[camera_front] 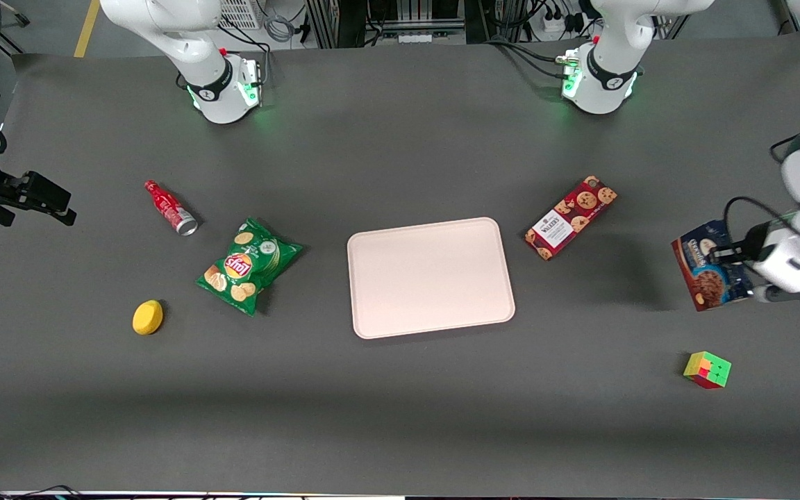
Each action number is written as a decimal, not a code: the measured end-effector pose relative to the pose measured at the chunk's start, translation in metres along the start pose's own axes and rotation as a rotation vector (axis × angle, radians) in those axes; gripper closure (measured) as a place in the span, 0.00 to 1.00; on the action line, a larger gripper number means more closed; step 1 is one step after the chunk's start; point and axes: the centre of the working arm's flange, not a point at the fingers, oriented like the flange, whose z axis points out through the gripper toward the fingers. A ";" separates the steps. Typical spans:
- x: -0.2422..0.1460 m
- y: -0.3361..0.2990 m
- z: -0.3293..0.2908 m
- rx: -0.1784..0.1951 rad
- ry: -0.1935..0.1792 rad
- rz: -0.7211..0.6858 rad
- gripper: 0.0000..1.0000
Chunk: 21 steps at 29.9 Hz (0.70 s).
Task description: Place cookie box on tray
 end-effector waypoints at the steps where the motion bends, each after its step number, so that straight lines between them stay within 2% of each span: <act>1: -0.004 0.009 -0.022 -0.002 -0.002 0.001 0.78; 6: -0.031 0.069 -0.101 -0.005 -0.012 -0.014 0.78; 10: -0.055 0.138 -0.128 -0.005 -0.024 -0.038 0.78; 17: -0.091 0.278 -0.103 -0.012 -0.049 -0.063 0.78; 21: -0.089 0.331 -0.060 -0.032 -0.065 -0.062 0.78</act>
